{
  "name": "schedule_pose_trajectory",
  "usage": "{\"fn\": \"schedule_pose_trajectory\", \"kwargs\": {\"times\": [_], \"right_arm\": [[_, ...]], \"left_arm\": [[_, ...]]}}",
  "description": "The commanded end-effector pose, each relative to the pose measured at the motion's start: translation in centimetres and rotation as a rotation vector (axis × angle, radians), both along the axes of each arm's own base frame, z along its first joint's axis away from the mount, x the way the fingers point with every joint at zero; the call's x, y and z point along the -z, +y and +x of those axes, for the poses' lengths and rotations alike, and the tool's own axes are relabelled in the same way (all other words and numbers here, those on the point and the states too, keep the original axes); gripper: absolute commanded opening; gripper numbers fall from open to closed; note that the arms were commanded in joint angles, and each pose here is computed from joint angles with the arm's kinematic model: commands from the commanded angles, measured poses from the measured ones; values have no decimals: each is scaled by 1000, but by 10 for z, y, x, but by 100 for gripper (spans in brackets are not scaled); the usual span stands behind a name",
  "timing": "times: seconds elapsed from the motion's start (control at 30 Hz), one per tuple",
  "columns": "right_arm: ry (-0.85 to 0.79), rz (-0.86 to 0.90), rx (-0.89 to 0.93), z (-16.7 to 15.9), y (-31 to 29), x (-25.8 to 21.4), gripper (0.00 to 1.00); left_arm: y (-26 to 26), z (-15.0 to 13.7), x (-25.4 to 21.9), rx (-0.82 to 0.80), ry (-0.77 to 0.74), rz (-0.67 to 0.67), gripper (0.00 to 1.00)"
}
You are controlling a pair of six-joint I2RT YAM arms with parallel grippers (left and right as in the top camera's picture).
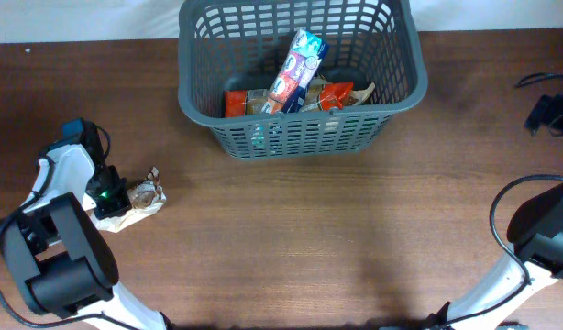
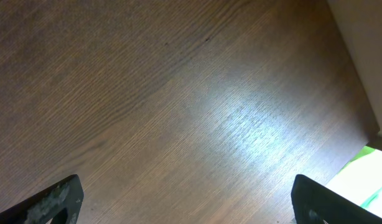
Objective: Pack container
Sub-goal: 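Lower the left gripper onto the foil snack wrapper and close it, then lift the wrapper with the left gripper and carry it over the basket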
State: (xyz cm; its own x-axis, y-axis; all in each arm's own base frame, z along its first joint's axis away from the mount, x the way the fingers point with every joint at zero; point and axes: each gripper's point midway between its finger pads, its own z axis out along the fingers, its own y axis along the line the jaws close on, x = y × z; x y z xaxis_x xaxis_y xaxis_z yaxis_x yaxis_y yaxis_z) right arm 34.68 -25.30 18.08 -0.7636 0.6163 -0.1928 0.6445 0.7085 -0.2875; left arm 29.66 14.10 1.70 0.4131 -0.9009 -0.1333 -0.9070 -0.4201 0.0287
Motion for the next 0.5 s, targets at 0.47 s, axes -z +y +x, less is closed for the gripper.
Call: {"fn": "schedule_pose_trajectory", "kwargs": {"times": [0.47], "right_arm": [[-7,0,17,-2,0,-1,99]], "left_arm": [[60,93,-174,810,-200,405,2]]}}
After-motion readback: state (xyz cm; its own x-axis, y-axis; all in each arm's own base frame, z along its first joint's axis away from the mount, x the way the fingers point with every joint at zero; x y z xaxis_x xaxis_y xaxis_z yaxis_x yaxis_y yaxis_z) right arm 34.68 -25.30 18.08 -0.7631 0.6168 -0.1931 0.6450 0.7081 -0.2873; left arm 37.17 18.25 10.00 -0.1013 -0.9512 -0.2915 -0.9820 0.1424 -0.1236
